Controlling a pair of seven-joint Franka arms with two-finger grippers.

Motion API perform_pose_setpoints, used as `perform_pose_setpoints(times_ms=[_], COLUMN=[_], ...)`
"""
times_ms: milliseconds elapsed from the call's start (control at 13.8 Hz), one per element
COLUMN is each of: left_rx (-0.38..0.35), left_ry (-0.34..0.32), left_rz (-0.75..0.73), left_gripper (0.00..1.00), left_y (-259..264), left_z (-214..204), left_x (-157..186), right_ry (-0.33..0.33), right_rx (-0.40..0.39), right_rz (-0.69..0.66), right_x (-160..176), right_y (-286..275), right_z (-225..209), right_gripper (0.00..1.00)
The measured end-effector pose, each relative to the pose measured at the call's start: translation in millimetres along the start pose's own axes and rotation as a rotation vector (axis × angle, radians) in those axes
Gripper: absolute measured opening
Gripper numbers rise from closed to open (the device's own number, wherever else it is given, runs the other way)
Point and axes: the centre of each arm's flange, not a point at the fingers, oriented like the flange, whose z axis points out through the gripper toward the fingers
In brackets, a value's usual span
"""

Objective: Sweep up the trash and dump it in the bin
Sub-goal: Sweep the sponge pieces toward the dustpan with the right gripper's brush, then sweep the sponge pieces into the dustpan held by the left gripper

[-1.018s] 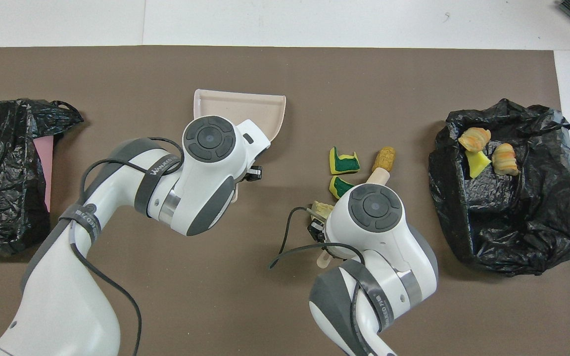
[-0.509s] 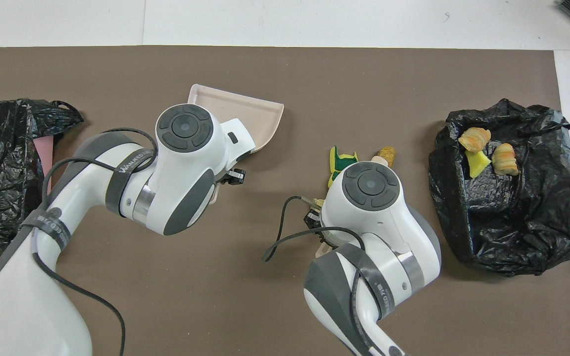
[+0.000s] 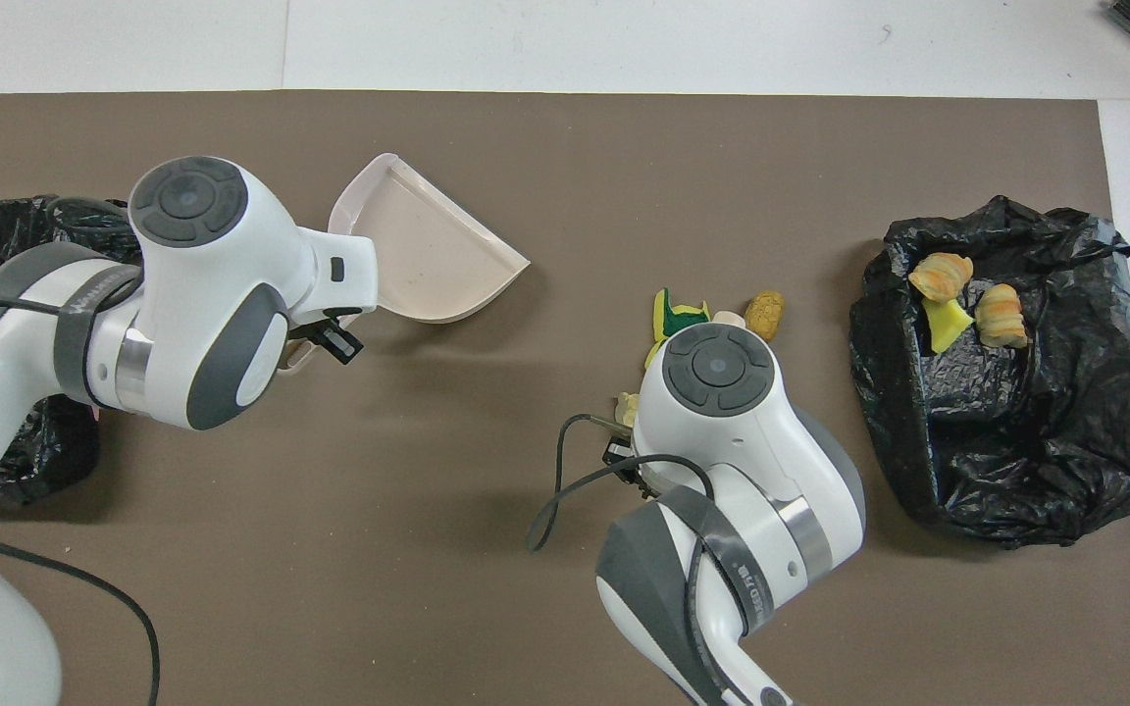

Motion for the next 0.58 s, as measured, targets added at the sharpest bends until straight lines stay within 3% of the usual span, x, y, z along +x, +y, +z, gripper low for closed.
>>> perform_pose_setpoints(times_ms=[291, 582], left_rx=[0.042, 0.080], left_ry=[-0.079, -0.065], left_rz=[0.185, 0.324], left_gripper=[0.31, 0.31], left_y=[21.0, 72.2], left_z=[4.6, 7.6], left_x=[1.5, 32.7], right_ry=[0.039, 0.063], right_rx=[0.032, 0.081], right_rz=[-0.031, -0.035], right_x=[-1.0, 13.8], right_y=[1.1, -18.8], right_z=[8.8, 20.0], right_gripper=[0.26, 0.26])
